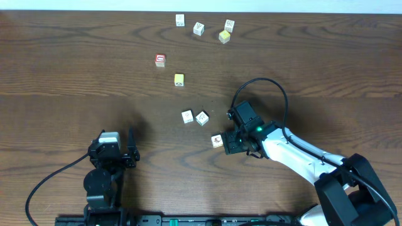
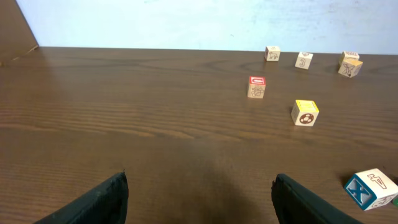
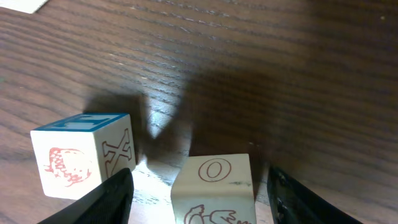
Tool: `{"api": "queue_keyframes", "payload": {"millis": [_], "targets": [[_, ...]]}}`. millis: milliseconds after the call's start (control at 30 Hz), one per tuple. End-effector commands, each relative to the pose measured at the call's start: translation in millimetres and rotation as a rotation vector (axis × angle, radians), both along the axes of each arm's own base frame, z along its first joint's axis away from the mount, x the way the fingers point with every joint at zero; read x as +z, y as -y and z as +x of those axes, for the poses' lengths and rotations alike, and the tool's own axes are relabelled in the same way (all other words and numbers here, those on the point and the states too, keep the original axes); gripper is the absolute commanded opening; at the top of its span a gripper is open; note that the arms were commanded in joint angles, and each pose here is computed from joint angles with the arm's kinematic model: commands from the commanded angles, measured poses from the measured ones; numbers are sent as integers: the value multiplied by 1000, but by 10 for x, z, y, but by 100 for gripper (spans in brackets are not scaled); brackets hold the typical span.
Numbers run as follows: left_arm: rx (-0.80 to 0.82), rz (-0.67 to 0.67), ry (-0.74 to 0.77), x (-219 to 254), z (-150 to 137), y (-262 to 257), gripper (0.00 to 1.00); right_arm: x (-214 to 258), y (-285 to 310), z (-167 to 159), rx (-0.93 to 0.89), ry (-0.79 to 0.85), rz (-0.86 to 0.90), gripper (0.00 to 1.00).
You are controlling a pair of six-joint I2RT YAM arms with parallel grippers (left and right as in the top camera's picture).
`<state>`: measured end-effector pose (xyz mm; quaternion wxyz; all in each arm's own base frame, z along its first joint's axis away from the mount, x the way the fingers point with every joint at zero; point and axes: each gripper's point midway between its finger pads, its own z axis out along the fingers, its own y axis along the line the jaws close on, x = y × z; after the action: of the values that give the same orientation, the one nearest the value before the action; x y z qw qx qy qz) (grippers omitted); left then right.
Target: Lift 4 blocks
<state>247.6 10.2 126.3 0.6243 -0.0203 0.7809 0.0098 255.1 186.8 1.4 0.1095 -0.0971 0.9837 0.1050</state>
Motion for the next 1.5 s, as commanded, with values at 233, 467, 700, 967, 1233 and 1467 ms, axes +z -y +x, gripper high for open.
{"api": "queue_keyframes", "payload": {"millis": [233, 467, 700, 967, 1233, 1467], "targets": [[12, -2, -53, -167, -28, -25, 74, 83, -42, 158, 9, 43, -15, 72], [12, -2, -53, -167, -28, -25, 74, 416, 31, 446, -30, 121, -111, 55], [12, -2, -53, -167, -28, -25, 74, 532, 169, 488, -43, 130, -196, 1], [12, -2, -53, -167, -28, -25, 74, 444, 414, 352, -76, 65, -272, 1], [12, -2, -53, -167, -28, -25, 74, 257, 460, 108, -82, -23, -266, 1], [12, -2, -53, -167, -28, -25, 74, 79, 394, -30, -68, -63, -203, 1]]}}
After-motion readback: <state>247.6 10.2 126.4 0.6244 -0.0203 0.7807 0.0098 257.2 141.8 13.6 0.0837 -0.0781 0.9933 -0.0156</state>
